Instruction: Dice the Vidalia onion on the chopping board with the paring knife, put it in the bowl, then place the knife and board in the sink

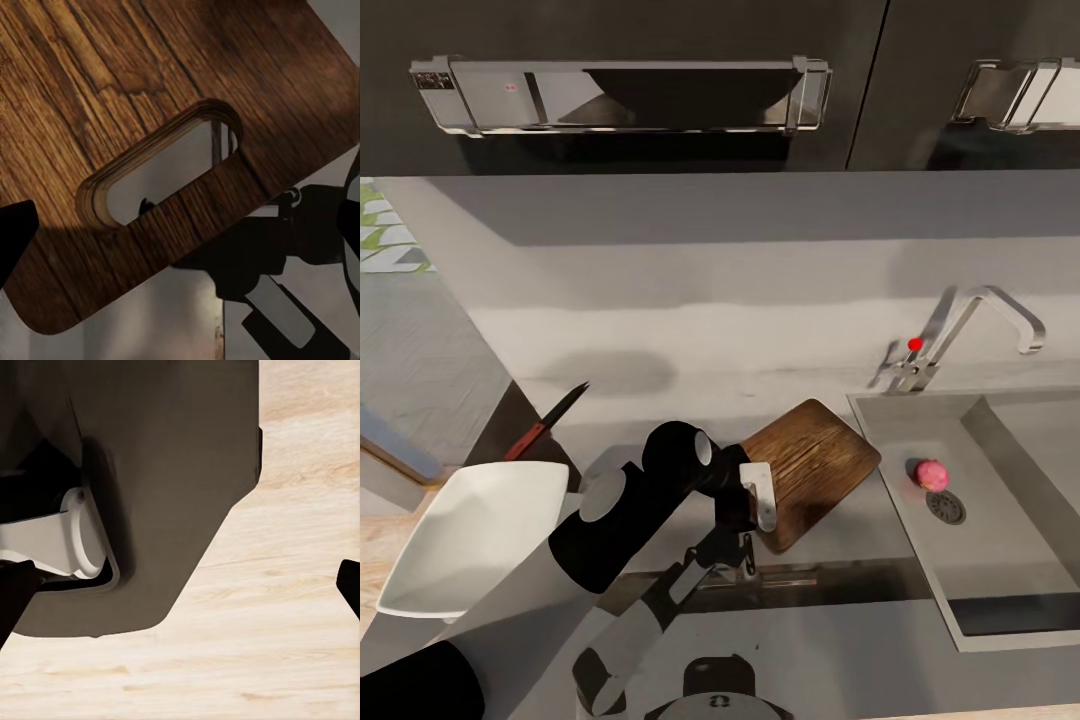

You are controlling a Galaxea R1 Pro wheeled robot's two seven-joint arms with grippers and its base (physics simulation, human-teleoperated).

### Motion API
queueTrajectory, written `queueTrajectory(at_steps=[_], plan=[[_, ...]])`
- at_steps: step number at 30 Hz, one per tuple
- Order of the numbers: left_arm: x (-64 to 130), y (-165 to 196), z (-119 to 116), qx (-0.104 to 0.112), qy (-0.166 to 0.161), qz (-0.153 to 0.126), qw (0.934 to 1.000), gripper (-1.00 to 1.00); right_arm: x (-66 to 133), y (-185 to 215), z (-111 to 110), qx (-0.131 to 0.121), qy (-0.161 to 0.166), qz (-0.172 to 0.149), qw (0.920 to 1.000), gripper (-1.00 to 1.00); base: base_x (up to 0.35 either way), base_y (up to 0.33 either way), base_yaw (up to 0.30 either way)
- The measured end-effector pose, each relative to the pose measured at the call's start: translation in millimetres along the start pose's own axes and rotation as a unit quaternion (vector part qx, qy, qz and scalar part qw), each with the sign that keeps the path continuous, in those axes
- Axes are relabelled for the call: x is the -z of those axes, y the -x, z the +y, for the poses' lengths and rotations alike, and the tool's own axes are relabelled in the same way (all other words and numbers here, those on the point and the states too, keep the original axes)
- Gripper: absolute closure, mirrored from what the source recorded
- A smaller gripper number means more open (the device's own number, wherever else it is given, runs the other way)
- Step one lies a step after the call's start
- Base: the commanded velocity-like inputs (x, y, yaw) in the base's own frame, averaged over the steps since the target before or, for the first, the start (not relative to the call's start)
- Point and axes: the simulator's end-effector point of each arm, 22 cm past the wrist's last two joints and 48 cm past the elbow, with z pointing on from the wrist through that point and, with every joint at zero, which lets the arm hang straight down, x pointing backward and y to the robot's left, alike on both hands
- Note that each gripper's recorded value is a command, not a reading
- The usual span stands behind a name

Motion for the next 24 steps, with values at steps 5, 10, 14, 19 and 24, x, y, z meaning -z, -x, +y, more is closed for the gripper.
queueTrajectory(at_steps=[5,10,14,19,24], plan=[[-0.5,0,0,0.000,0.000,-0.001,1.0000,-1.00,-0.1,-1,0,0.000,0.000,0.001,1.0000,-1.00,0.000,0.000,0.000],[-2.9,3,-2,0.000,-0.003,-0.004,1.0000,-1.00,-0.3,-3,0,0.000,0.000,0.003,1.0000,-1.00,0.000,0.000,0.000],[-5.4,6,-3,0.000,-0.007,-0.007,1.0000,-1.00,-0.6,-5,0,0.000,0.000,0.006,1.0000,-1.00,0.000,0.000,0.000],[-12.1,8,-13,-0.013,-0.016,-0.003,0.9998,-1.00,-1.0,-8,3,0.000,0.001,0.010,0.9999,-1.00,0.000,0.000,0.000],[-16.5,8,-17,-0.017,-0.021,-0.002,0.9996,-1.00,-1.3,-11,4,-0.001,0.002,0.014,0.9999,-1.00,0.000,0.000,0.000]])
